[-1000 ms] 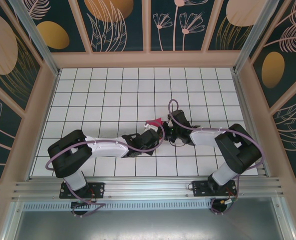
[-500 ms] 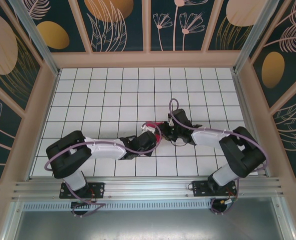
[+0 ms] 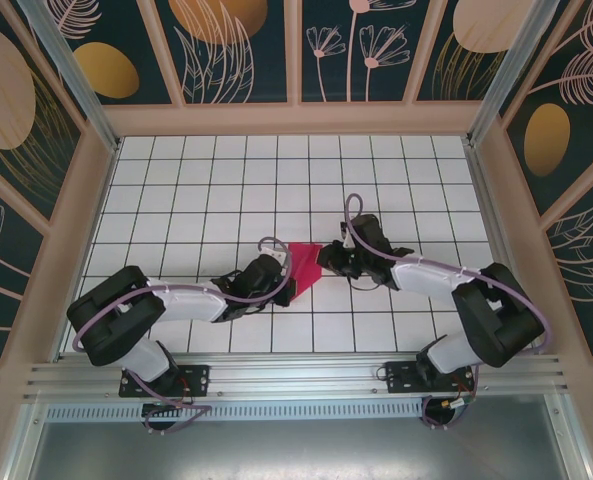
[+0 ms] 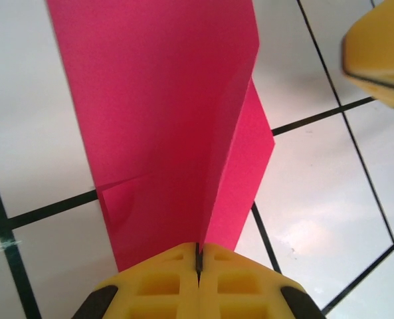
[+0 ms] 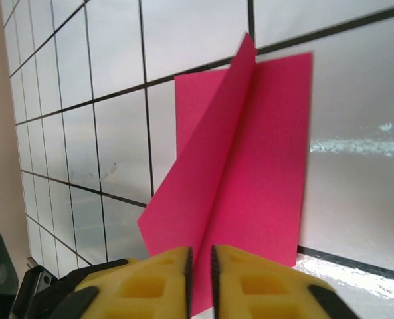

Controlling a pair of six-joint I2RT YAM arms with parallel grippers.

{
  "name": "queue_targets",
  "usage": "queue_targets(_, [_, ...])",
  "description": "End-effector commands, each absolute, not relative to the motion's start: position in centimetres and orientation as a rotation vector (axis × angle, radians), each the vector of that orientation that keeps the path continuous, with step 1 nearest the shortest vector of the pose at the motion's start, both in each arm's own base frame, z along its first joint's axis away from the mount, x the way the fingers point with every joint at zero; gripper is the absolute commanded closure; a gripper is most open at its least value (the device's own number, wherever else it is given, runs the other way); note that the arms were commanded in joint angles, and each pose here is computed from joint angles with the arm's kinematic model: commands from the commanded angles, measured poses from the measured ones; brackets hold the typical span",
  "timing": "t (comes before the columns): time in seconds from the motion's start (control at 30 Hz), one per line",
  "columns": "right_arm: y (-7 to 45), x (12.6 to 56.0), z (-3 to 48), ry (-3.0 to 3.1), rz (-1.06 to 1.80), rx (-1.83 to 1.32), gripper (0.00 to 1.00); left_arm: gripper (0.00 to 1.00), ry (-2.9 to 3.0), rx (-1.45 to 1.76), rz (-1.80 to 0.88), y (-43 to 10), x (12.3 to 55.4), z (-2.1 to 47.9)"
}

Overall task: Fold a paper plane with a square sheet of paper (pick it up from the middle)
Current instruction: Fourth fold the wing at the center of the table.

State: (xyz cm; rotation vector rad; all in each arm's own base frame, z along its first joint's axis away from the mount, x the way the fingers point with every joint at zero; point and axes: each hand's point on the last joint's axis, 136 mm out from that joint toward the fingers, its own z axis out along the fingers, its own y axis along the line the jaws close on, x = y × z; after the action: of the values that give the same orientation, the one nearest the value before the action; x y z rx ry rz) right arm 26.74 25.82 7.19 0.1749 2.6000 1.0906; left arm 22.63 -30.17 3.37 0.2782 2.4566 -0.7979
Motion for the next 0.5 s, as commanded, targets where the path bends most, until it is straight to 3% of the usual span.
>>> queue_targets(0.0, [26.9, 26.4, 6.6, 2.638, 1.101, 0.090, 0.89, 1.00, 2.424, 0.266, -0.951, -31.3, 22.3, 4.3])
queue_targets(0.17, [28.1, 26.3, 5.0, 2.697, 1.069, 0.040, 0.95, 1.00, 2.410, 0.222, -1.037, -31.0, 22.4, 4.4])
queue_targets(0.47, [28.6, 26.2, 2.5, 2.763, 1.023, 0.031, 0.97, 1.00, 2.420, 0.152, -1.089, -30.0, 22.3, 3.4])
